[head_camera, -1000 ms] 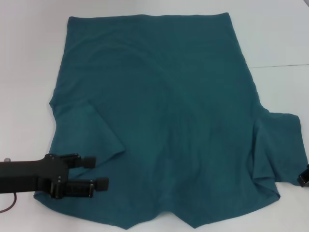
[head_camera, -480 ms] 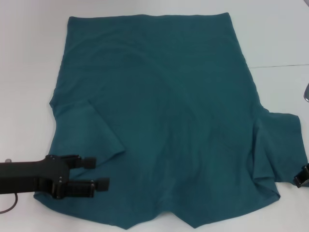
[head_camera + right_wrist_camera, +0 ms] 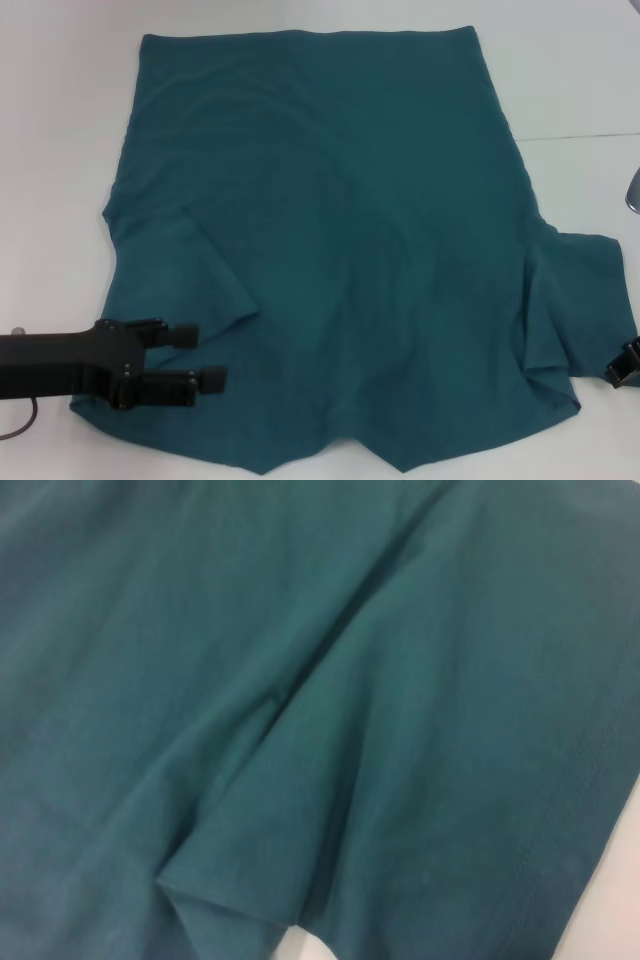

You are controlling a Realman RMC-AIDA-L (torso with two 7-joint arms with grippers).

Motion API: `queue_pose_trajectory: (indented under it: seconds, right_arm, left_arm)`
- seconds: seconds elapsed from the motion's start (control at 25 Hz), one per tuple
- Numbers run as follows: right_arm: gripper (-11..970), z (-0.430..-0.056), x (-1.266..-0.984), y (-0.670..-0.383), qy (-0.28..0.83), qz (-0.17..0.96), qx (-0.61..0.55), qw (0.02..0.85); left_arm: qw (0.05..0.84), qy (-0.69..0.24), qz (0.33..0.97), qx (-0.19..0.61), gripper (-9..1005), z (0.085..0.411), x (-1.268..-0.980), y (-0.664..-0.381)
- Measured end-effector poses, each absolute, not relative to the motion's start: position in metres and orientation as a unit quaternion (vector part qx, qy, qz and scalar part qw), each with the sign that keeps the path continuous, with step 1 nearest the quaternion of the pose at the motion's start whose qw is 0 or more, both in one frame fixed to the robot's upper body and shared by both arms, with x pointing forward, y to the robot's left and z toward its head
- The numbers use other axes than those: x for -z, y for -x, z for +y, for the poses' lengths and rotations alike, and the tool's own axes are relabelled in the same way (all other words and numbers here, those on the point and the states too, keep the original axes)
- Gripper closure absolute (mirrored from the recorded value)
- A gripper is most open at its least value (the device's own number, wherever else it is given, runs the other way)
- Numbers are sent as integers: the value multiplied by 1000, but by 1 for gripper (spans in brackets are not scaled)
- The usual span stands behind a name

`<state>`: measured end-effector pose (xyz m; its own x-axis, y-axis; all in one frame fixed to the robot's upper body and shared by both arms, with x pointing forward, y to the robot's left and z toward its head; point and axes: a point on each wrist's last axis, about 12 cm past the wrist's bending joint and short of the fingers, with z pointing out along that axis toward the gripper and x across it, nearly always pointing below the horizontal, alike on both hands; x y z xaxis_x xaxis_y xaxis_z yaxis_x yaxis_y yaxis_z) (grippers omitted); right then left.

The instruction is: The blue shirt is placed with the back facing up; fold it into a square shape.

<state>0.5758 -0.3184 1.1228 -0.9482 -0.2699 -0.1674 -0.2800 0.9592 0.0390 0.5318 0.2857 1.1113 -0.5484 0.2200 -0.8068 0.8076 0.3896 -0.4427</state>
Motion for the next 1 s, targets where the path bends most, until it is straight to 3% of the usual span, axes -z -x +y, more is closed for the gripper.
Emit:
queue_pose_trajectory:
  seconds: [0.52,1.0]
  right_arm:
    - [424,-320,-1121,-576,137,987,-30,83]
    - [714,-323,-1116,-574,131,988,-31,82]
  left_arm:
    - [336,-338,762,438,87,285,-1112,-533]
    - [334,-336,763,440,87,285,-1112,-532]
